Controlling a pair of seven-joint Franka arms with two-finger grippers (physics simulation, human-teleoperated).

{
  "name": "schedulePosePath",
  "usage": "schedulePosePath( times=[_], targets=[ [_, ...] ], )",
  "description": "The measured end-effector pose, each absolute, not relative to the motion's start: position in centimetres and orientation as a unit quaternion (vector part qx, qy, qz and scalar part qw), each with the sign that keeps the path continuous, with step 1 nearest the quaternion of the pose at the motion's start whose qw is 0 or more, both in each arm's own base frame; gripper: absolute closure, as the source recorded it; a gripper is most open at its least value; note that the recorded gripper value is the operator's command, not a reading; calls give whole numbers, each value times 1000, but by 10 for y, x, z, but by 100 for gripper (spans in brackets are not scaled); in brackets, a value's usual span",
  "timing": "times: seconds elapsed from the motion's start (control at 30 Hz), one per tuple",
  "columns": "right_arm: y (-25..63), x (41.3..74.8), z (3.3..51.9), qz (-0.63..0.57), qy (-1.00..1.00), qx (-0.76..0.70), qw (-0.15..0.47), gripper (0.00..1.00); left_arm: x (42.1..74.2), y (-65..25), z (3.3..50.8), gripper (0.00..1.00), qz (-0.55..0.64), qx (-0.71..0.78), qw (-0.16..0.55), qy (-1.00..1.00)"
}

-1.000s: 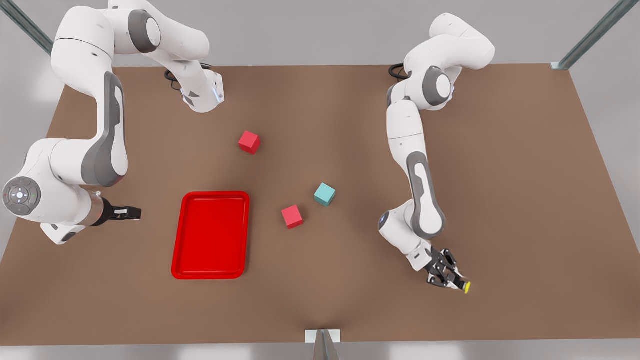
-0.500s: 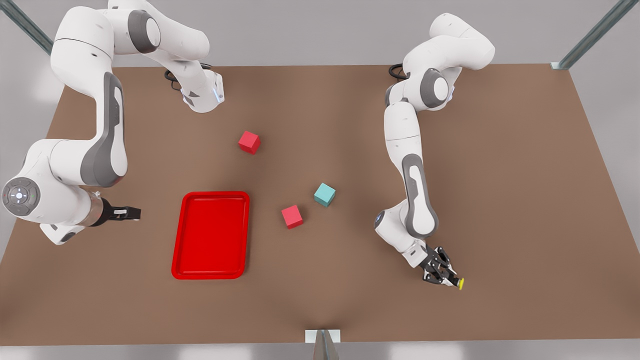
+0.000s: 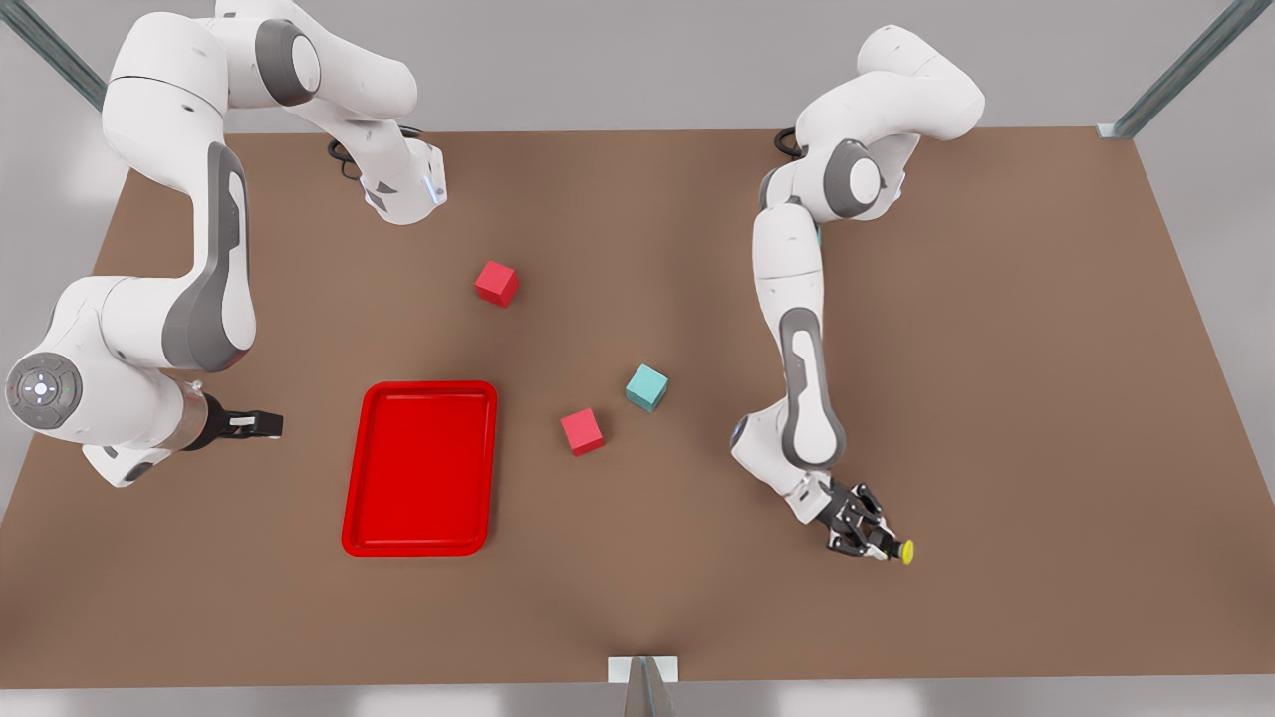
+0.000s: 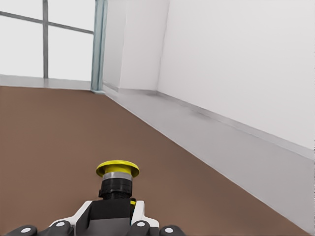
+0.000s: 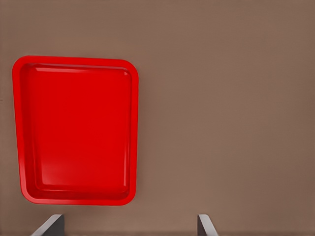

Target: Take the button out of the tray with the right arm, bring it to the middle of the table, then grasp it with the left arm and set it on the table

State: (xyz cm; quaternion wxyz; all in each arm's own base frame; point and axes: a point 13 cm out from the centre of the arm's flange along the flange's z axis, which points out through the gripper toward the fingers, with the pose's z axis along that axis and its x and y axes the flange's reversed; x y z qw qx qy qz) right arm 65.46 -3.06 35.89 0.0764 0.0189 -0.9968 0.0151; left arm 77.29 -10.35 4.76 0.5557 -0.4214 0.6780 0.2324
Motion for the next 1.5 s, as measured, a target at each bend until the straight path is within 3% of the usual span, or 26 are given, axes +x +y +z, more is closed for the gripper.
schedulePosePath(
  times=[0.43,0.67,1.5],
  targets=[
    [-34,655,358,15,-997,17,76,0,767,-94,67,56,272,-403,585,649],
    [-30,655,359,15,-997,19,76,0,754,-79,46,56,315,-371,597,638],
    [-31,655,358,15,-997,18,77,0,732,-128,32,54,303,-377,592,644]
  ],
)
